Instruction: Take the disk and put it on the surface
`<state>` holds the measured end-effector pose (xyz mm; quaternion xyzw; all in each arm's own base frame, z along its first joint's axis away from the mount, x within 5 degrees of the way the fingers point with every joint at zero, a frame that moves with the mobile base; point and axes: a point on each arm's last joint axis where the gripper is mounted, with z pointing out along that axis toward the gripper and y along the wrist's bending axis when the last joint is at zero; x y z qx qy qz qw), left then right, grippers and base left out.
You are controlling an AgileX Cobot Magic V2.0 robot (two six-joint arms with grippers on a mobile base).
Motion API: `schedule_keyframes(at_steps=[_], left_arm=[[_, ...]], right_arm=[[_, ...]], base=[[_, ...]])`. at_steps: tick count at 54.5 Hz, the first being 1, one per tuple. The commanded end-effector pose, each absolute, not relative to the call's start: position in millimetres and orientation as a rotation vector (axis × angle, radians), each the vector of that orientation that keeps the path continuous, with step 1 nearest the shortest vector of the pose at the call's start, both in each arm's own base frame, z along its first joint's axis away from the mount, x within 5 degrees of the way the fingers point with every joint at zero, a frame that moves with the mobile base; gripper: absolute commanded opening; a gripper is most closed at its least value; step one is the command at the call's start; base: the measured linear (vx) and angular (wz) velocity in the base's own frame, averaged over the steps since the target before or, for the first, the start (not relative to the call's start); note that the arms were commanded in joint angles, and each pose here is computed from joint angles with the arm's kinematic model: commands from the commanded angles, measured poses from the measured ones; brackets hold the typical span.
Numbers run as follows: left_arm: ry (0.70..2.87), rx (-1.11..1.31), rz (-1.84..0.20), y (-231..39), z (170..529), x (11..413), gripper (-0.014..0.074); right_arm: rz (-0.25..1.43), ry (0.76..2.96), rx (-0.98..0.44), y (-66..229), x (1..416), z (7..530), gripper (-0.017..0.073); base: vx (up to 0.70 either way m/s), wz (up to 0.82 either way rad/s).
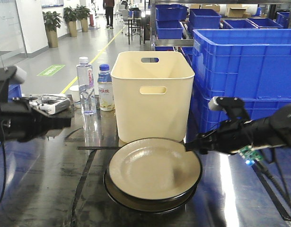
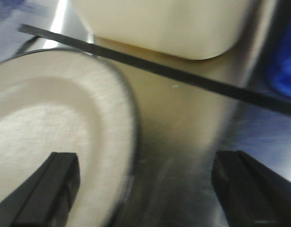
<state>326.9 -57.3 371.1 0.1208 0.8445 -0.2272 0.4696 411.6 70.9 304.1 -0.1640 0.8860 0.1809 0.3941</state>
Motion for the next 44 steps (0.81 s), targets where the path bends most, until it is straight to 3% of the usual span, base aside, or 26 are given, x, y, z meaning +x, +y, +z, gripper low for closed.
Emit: schedule_keyframes(at_steps=[1, 9, 13, 16, 29, 44], left_arm=[[2.127, 0.206, -0.407, -44, 383, 320, -0.0001], [2.312, 0.12, -0.062, -19, 365, 319, -0.0001], [2.345, 0.083, 0.048, -10, 359, 316, -0.0001], [2.358, 0.069, 0.105, -6, 355, 312, -0.0001], [2.226, 0.066, 0.067, -7, 342, 276, -0.0001], [1.885, 0.075, 0.023, -6, 319, 169, -0.0001]], right_arm=[[0.295, 2.157, -0.373, 56, 396, 356, 0.0518], [0.076, 2.263, -0.269, 36, 371, 376, 0.0245], [-0.026, 2.312, -0.221, 27, 356, 385, 0.0068], [-0.083, 2.331, -0.211, 22, 345, 393, -0.0017], [-0.041, 2.155, -0.231, 21, 281, 427, -0.0012], [0.046, 1.647, -0.12, 15, 163, 389, -0.0012]], base=[[0.0, 0.0], [0.0, 0.0], [0.0, 0.0], [0.0, 0.0], [0.0, 0.0], [0.0, 0.0]])
